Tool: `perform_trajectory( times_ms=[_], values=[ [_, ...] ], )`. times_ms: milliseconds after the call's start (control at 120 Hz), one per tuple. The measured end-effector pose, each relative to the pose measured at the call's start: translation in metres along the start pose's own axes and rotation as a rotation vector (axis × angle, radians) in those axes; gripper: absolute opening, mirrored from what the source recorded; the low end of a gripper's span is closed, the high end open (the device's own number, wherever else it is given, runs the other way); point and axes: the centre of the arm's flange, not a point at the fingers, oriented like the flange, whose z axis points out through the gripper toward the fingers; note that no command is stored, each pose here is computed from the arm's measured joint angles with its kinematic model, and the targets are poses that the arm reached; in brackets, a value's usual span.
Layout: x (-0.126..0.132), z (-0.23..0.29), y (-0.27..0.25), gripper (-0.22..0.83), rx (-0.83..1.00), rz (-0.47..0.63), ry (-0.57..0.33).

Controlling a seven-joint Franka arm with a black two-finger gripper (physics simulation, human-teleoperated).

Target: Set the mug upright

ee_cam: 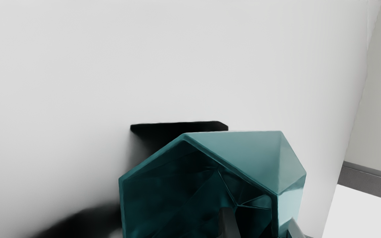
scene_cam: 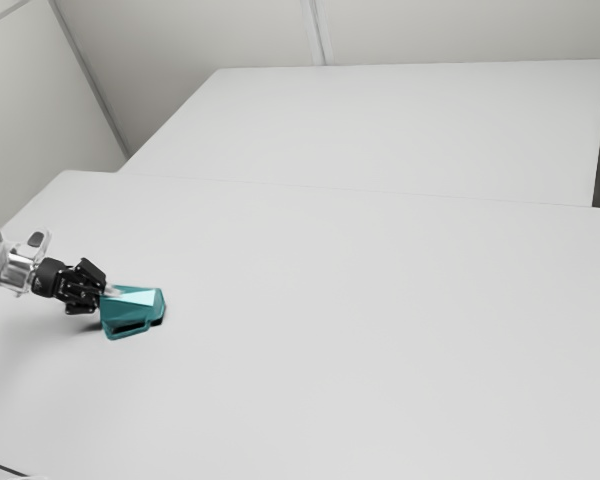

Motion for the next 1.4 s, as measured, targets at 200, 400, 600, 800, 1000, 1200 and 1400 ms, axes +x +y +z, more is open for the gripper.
perform_trajectory(
  times_ms=[200, 400, 600, 800, 1000, 1200, 1400],
  values=[
    [0.007, 0.004, 0.009, -0.1, -0.061, 0.08, 0.045],
    [0.012, 0.015, 0.022, -0.14, -0.084, 0.165, 0.044],
    [0.015, 0.009, 0.055, -0.16, -0.077, 0.271, 0.054],
    [0.03, 0.01, 0.117, -0.16, -0.029, 0.431, 0.014],
    [0.047, 0.056, 0.19, -0.17, 0.156, 0.604, -0.146],
    [0.043, 0.133, 0.254, -0.17, 0.379, 0.748, -0.278],
    [0.031, 0.218, 0.309, -0.17, 0.604, 0.909, -0.371]
  ],
)
